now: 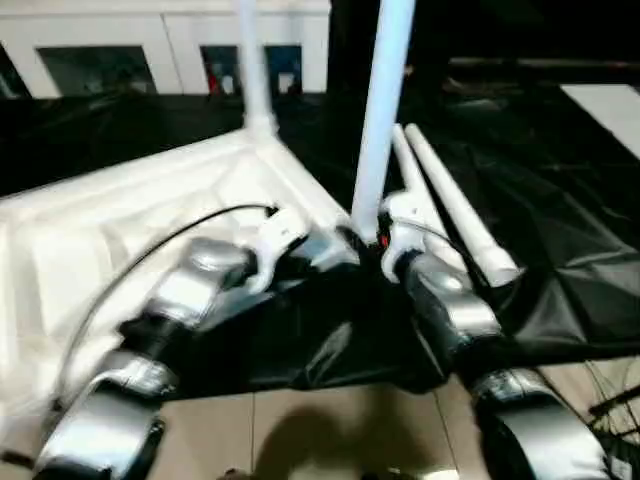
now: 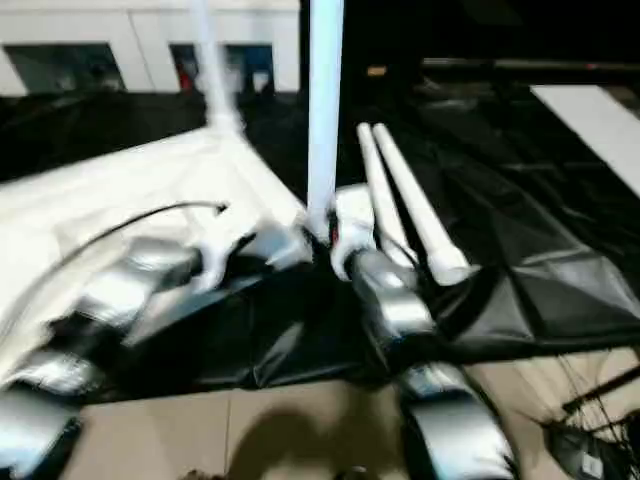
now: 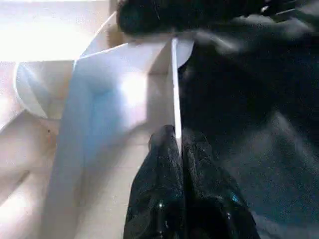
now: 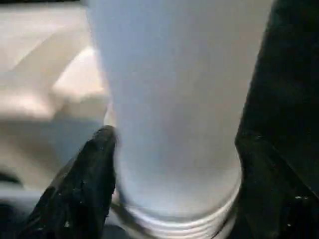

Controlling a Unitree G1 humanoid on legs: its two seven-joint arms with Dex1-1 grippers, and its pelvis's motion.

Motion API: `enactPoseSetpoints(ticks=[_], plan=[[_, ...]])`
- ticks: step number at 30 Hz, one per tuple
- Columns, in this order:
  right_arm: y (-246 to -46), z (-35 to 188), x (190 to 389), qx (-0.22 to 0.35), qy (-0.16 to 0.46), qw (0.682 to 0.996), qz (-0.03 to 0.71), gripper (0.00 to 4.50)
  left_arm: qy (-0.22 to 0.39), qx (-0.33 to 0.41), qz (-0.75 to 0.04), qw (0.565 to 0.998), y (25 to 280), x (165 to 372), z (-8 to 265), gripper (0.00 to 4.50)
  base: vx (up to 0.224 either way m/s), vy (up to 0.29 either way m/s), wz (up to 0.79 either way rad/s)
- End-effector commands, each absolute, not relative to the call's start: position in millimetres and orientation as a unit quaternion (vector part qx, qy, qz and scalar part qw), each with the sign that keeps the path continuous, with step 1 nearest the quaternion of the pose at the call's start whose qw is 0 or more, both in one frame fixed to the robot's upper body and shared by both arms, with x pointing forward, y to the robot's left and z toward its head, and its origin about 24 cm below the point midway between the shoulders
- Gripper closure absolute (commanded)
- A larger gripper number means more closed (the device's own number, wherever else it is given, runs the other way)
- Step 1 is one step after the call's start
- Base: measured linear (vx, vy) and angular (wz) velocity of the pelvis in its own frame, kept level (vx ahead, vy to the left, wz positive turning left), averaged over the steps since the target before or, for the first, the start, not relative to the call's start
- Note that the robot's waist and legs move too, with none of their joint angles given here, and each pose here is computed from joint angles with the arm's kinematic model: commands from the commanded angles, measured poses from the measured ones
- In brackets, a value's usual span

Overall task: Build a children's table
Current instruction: Rotate leg to tighten

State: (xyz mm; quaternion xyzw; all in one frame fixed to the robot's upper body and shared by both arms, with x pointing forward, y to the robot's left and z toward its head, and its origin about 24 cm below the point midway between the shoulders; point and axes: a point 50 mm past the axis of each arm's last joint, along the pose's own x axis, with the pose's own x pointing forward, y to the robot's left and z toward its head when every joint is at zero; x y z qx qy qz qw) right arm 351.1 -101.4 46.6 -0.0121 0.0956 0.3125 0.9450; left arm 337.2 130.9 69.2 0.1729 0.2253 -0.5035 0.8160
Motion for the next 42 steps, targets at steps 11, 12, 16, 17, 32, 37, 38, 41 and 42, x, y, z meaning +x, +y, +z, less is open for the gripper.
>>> enactPoseSetpoints(ticks=[11, 12, 16, 17, 32, 37, 38, 41, 42], plan=[[-133.8, 60.4, 320.2, -0.088, 0.098, 0.853, 0.505, 1.18, 0.229, 0.166, -0.587, 0.759, 146.1, 313.2, 70.6, 4.50, 0.000, 0.000, 0.00], [-134.9, 60.7, 320.8, -0.090, 0.098, 0.854, 0.503, 1.18, 0.228, 0.167, -0.588, 0.758, 146.6, 313.2, 71.3, 4.50, 0.000, 0.000, 0.00], [-132.0, 63.9, 322.1, -0.078, 0.088, 0.857, 0.502, 1.18, 0.228, 0.169, -0.591, 0.755, 146.2, 312.3, 72.2, 4.50, 0.000, 0.000, 0.00], [-131.3, 64.3, 322.1, -0.077, 0.086, 0.857, 0.503, 1.18, 0.228, 0.169, -0.591, 0.755, 146.1, 312.2, 72.2, 4.50, 0.000, 0.000, 0.00], [-126.7, 60.8, 316.3, -0.065, 0.093, 0.842, 0.527, 1.80, 0.236, 0.169, -0.594, 0.750, 148.2, 308.1, 69.5, 4.50, 0.000, 0.000, 0.00], [-126.4, 57.4, 315.2, -0.065, 0.099, 0.845, 0.521, 1.83, 0.236, 0.168, -0.593, 0.752, 147.6, 307.9, 68.8, 4.50, 0.000, 0.000, 0.00], [-126.7, 54.8, 316.4, -0.065, 0.105, 0.853, 0.507, 1.83, 0.237, 0.166, -0.587, 0.756, 146.7, 309.2, 68.0, 4.50, 0.000, 0.000, 0.00], [-127.6, 46.0, 322.8, -0.061, 0.123, 0.883, 0.448, 1.83, 0.245, 0.167, -0.557, 0.775, 143.4, 316.0, 64.6, 4.50, 0.000, 0.000, 0.00], [-127.5, 38.6, 326.9, -0.056, 0.140, 0.903, 0.403, 1.83, 0.251, 0.169, -0.526, 0.795, 140.3, 323.6, 61.8, 4.50, 0.000, 0.000, 0.00]])
